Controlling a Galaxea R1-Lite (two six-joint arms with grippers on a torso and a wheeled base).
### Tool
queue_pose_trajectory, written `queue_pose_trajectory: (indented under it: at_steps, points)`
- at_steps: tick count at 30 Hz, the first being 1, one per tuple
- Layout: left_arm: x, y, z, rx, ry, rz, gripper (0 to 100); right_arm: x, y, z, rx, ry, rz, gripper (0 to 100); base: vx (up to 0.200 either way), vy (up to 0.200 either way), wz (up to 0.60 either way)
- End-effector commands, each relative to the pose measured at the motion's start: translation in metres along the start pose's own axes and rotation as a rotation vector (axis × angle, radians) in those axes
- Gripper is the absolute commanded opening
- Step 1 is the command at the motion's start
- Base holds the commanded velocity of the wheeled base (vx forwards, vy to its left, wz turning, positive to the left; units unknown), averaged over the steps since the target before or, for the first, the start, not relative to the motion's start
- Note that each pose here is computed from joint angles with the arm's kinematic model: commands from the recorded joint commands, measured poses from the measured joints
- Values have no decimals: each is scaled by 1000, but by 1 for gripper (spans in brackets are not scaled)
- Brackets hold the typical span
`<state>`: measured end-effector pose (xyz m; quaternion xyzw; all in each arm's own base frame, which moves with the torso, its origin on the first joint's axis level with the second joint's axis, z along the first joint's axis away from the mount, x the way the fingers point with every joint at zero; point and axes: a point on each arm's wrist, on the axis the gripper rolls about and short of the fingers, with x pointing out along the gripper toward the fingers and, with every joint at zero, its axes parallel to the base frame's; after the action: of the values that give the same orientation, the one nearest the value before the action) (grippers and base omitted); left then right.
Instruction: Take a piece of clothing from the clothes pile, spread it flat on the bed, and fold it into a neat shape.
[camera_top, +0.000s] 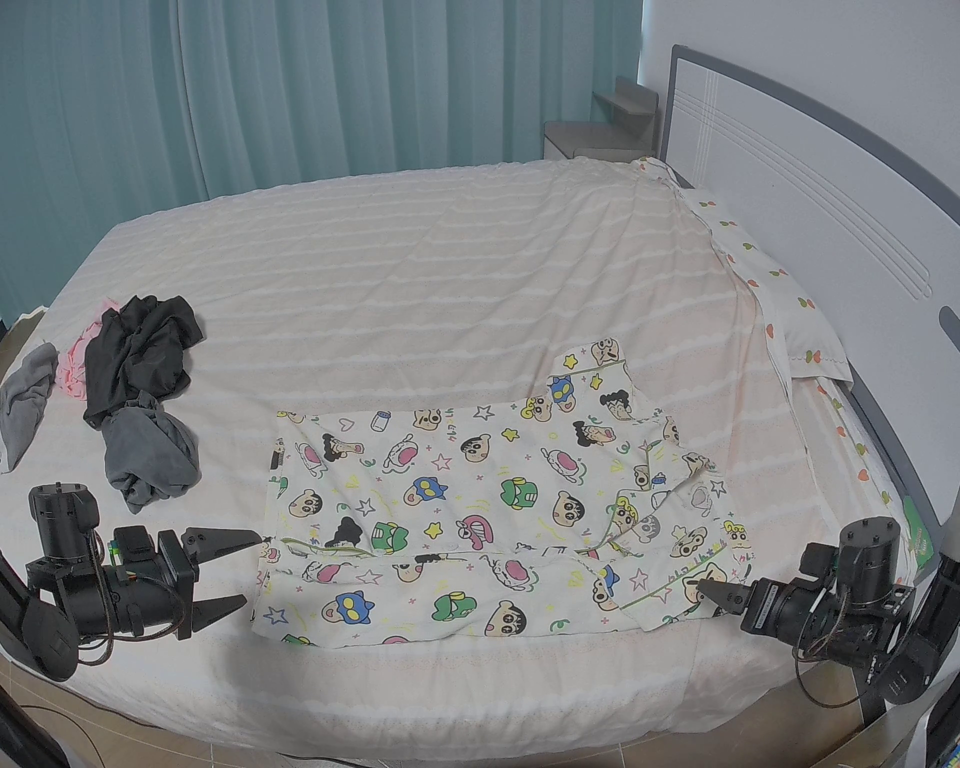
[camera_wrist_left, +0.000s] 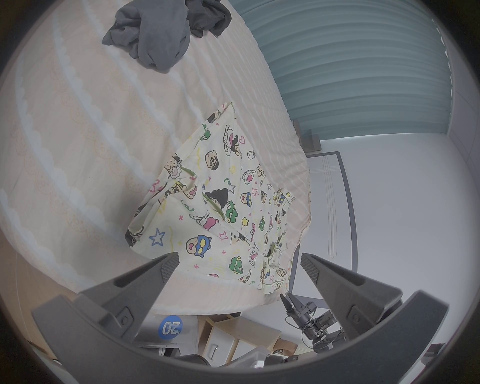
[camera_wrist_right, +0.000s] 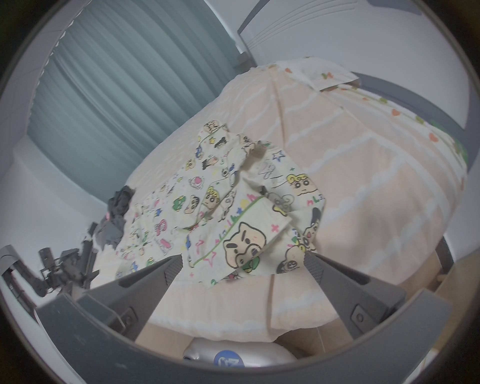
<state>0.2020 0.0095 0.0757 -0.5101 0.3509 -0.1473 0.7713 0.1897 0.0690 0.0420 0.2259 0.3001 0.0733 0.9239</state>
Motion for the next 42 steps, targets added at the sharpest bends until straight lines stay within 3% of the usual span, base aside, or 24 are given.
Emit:
queue_pose_trajectory:
  at_steps: [1, 11, 18, 19, 36, 42]
  points:
    - [0, 0, 0, -1, 1, 1, 100, 1, -18, 22, -20, -9, 80, 100, 0, 0, 0]
    - [1, 1, 0, -4, 3, 3, 100, 31, -27, 33, -123, -2, 94, 100, 0, 0, 0]
    - [2, 1, 1, -4, 3, 3, 100, 45, -28, 37, -130, 4, 125, 100, 0, 0, 0]
    - [2, 1, 1, -4, 3, 3, 100, 47, -29, 37, -129, 10, 122, 0, 0, 0, 0]
    - [2, 1, 1, -4, 3, 3, 100, 28, -28, 32, -127, 15, 120, 0, 0, 0, 0]
    - [2, 1, 1, -3, 3, 3, 100, 15, -30, 17, -107, 72, 106, 0, 0, 0, 0]
